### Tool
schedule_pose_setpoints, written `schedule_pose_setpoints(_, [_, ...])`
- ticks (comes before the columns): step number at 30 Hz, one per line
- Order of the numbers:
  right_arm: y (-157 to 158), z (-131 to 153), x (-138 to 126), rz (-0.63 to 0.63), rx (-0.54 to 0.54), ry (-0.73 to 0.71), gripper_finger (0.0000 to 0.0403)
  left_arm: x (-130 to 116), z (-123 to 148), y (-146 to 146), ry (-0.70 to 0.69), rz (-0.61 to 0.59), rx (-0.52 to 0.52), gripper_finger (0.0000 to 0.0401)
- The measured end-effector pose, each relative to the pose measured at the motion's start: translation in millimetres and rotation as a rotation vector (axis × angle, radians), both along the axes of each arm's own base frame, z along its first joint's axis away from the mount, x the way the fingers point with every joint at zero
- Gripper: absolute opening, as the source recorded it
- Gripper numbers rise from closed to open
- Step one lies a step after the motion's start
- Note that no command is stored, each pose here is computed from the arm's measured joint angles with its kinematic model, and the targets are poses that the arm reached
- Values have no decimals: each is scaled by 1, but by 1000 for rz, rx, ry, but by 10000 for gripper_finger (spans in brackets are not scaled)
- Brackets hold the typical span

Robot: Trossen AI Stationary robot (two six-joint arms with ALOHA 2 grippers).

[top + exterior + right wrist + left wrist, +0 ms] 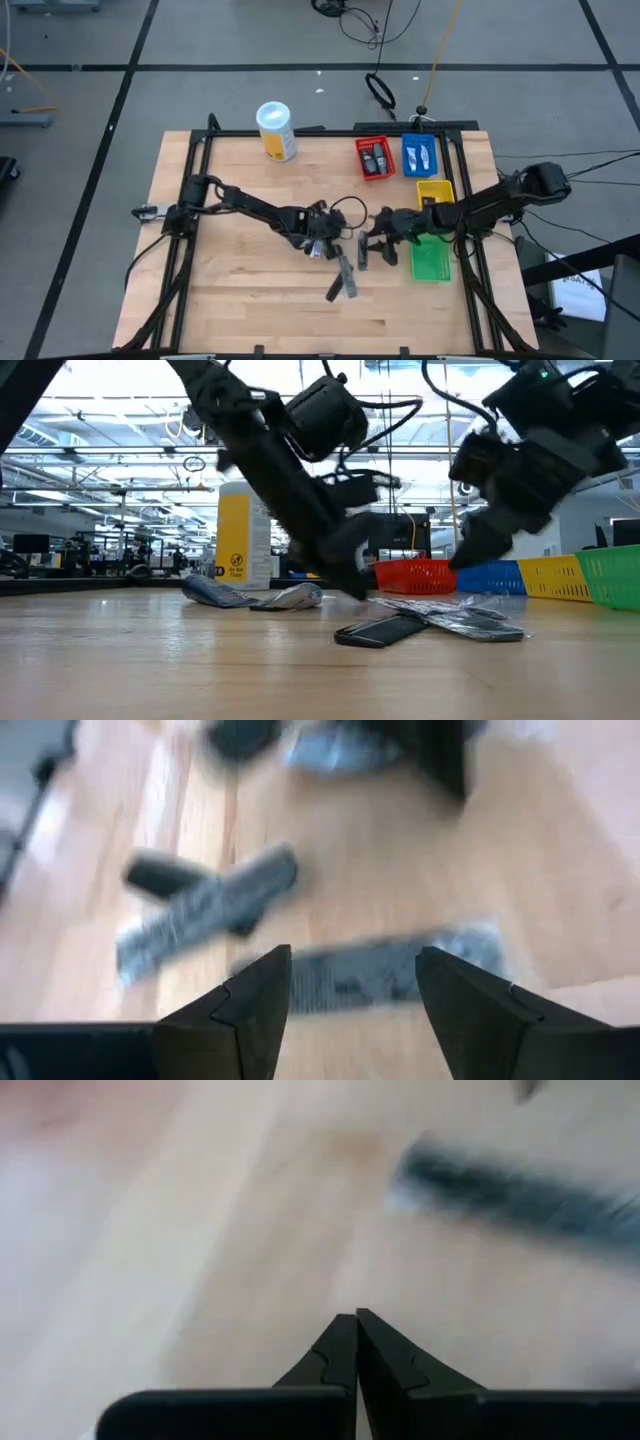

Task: Pick & Place Travel size toiletries
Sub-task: Put the black comb into the green bin

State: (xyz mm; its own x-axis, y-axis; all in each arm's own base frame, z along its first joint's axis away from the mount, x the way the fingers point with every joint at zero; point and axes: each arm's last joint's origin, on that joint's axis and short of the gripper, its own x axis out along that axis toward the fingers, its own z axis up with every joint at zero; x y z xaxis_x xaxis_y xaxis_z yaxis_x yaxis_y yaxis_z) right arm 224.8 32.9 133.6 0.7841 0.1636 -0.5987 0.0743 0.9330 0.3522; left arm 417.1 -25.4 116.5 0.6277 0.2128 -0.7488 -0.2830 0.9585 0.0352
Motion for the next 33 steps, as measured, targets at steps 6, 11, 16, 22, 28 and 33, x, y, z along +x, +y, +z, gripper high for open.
schedule_pose_setpoints(6, [23, -21, 6, 182, -88, 76, 208, -12, 30, -9, 33, -43, 58, 12])
schedule_pose_setpoints(11, [37, -27, 36, 89, -216, 49, 208, -18, 37, -20, 53, -72, 83, 3])
schedule_pose_setpoints(16, [33, -19, 54, -261, -420, -54, 208, -23, 55, -32, 21, -95, 81, 13])
schedule_pose_setpoints(22, [34, -5, 47, -77, -248, -18, 208, -21, 45, -45, 40, -239, -46, 4])
schedule_pose_setpoints(28, [42, -14, 41, -90, -237, 56, 208, -8, 13, -42, 30, -293, -104, 7])
schedule_pose_setpoints(33, [43, -30, 44, -71, -232, 99, 208, 2, -2, -26, -2, -226, -104, 5])
